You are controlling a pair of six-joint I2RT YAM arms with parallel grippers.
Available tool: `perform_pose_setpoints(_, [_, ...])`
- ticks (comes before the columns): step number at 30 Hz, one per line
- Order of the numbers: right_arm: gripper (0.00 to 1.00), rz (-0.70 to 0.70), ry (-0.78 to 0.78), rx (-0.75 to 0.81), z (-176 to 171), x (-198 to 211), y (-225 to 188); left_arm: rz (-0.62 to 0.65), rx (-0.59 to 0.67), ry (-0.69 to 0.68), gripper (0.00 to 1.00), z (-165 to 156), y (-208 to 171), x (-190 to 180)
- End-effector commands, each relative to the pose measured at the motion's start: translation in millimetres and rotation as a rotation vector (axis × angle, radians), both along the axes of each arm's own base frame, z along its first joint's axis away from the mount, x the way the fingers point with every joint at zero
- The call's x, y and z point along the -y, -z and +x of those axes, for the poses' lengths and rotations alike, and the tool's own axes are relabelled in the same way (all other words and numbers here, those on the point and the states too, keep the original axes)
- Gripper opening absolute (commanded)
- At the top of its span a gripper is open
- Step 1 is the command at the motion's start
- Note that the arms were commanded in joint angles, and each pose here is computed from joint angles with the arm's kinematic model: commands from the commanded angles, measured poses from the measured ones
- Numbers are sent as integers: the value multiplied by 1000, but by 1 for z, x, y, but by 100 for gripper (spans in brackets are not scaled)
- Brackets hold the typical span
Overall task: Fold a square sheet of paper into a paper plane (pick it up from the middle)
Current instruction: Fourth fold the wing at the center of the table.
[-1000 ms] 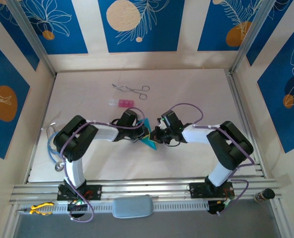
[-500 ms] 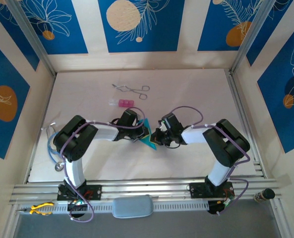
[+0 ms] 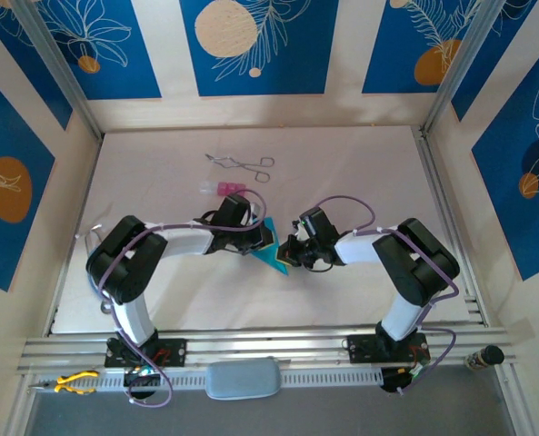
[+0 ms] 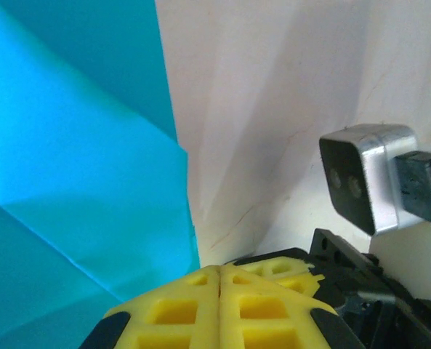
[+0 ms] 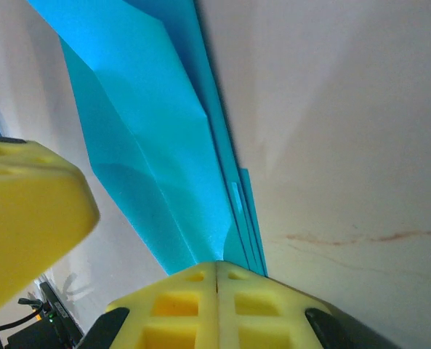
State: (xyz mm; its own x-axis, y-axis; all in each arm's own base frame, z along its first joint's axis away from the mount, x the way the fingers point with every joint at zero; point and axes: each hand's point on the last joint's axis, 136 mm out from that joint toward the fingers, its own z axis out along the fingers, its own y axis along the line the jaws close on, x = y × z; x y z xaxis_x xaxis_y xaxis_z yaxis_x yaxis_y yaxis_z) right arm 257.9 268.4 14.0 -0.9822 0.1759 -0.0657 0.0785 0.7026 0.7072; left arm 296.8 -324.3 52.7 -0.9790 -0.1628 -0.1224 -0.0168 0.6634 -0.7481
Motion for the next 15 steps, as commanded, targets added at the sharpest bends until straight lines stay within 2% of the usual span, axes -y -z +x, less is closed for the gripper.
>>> perform_pose_setpoints(1, [1,-127,15,-132,-26,27,36,3,-34,36,8,-2,6,3])
perform_pose_setpoints(7, [0,-141,6,-145,-29,30,38,62,-60,19,7,3,24,-1])
perform_pose_setpoints(15, [0,-193,1,-166,-38,40,46,135,-82,-51,6,19,42,-28])
